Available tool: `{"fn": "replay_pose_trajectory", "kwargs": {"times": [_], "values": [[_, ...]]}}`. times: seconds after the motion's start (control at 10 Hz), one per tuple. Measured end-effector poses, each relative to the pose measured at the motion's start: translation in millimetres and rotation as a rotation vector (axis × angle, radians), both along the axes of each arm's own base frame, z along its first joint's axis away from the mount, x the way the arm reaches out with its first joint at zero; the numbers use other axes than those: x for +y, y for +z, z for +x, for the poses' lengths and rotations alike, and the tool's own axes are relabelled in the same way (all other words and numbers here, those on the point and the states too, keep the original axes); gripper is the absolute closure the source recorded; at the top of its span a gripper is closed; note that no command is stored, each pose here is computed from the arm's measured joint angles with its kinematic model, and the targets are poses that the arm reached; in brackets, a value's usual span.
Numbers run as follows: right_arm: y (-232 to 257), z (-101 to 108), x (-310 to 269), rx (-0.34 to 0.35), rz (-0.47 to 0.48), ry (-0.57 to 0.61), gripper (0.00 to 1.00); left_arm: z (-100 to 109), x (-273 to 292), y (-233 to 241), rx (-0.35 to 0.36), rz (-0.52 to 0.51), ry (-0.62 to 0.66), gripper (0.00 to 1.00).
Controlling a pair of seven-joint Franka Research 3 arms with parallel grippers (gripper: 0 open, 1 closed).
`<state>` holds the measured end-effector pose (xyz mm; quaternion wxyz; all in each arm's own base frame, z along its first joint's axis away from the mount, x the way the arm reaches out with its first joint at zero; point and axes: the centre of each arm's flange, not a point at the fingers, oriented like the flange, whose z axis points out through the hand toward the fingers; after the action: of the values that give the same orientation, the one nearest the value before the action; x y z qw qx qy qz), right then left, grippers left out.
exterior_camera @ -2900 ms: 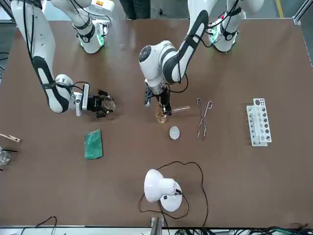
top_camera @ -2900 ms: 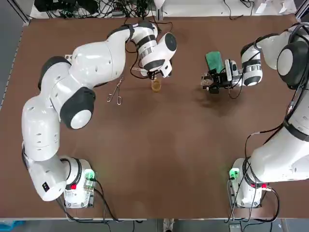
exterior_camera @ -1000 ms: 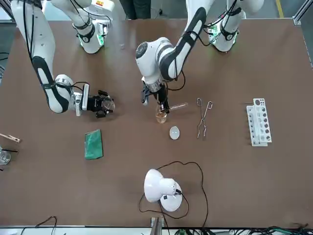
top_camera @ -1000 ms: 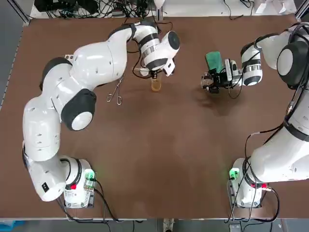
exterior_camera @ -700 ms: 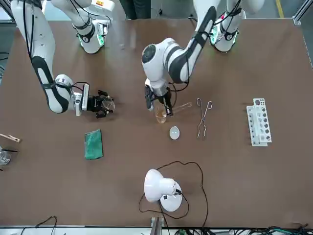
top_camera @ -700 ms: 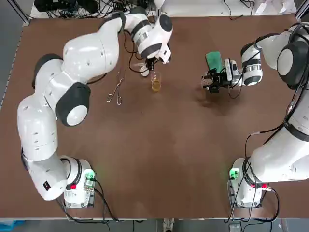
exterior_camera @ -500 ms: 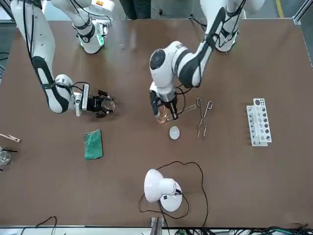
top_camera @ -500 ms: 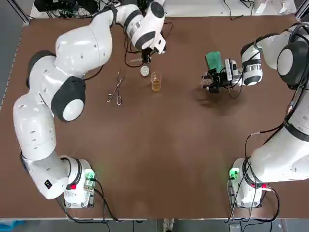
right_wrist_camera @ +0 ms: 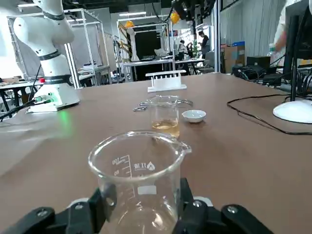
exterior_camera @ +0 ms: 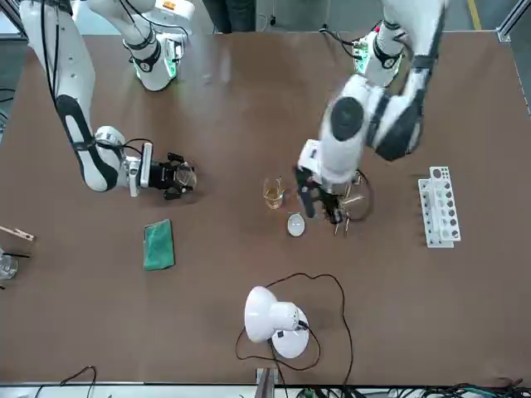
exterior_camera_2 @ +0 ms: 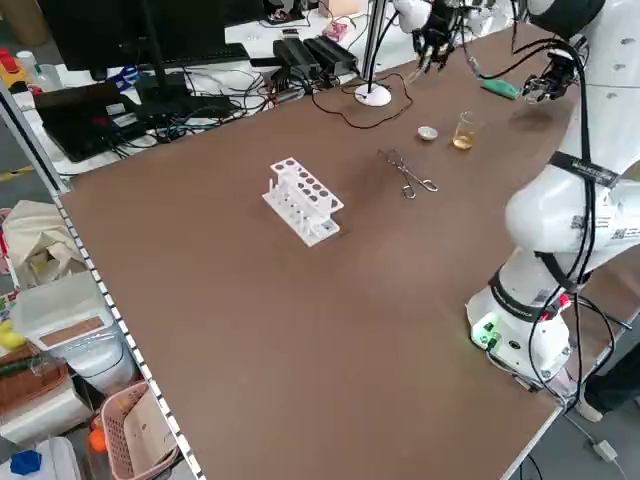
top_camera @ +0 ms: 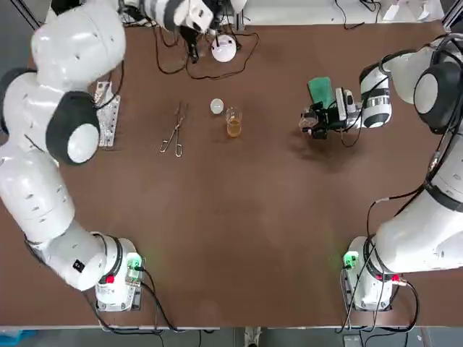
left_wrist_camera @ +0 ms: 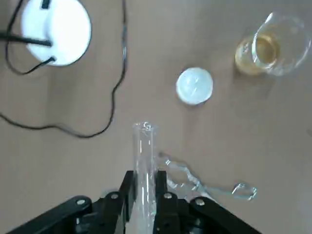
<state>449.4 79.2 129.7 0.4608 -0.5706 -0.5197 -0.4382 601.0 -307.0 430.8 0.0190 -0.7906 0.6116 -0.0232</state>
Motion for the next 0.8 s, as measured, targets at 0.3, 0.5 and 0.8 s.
{"fn": "replay_pose_trajectory", "kwargs": {"times": [0.3,0.5,0.8], "values": [[2,-1,43,0.006,0.03,-0.001,0.41,38,136,18,0.023,-0.154,-0.106,0.78],[5,-5,80,0.013,0.057,-0.011,0.41,44,204,15,0.026,-0.267,-0.161,0.78],[9,-15,134,0.029,0.103,-0.038,0.41,34,297,13,-0.01,-0.429,-0.238,0.78]]}}
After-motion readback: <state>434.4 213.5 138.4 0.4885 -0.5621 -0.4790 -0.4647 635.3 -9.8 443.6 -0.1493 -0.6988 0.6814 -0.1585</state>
